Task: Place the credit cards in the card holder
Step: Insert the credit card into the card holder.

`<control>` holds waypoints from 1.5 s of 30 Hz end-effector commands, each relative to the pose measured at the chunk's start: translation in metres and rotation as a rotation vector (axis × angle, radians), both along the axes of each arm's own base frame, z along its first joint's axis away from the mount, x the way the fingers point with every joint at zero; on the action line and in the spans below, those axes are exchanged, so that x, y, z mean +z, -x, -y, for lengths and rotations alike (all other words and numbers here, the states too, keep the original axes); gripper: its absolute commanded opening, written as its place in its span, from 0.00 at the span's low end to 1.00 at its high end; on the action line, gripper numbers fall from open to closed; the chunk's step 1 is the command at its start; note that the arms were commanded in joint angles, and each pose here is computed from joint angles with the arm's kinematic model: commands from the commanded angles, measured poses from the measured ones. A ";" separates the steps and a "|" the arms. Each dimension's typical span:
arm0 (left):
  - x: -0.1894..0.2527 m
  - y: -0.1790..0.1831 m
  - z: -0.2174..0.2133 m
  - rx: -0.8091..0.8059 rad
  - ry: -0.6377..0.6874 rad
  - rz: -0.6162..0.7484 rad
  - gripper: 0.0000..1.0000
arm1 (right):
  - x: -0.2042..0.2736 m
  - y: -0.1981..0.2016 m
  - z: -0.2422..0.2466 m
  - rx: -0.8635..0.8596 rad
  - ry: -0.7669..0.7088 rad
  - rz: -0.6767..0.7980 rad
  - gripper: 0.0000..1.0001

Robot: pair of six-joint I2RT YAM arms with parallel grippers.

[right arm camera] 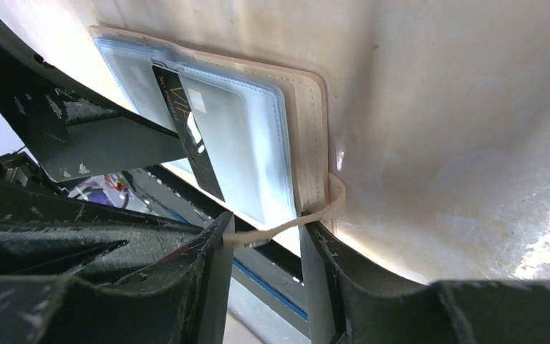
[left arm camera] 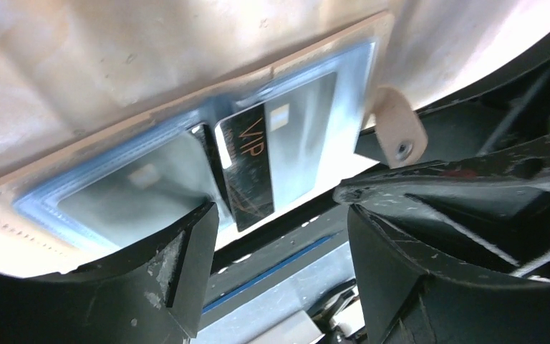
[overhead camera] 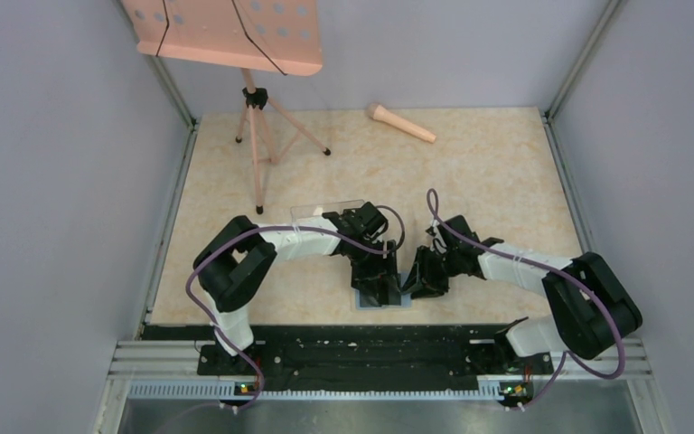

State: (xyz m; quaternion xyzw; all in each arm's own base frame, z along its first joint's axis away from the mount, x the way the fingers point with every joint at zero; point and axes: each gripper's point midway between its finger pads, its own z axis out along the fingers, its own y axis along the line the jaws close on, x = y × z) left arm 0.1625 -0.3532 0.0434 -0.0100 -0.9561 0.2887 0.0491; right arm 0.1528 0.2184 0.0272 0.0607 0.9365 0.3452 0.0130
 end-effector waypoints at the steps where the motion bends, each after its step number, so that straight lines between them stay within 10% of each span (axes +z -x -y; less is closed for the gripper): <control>1: 0.010 0.003 -0.019 -0.045 -0.072 0.059 0.72 | 0.012 -0.008 -0.003 -0.003 -0.007 0.062 0.40; 29: 0.017 -0.007 0.037 -0.093 0.122 0.024 0.48 | -0.002 -0.001 0.001 0.000 0.017 0.000 0.39; 45: 0.062 -0.031 0.012 -0.030 0.080 0.285 0.60 | 0.013 -0.011 -0.003 0.016 0.006 0.051 0.40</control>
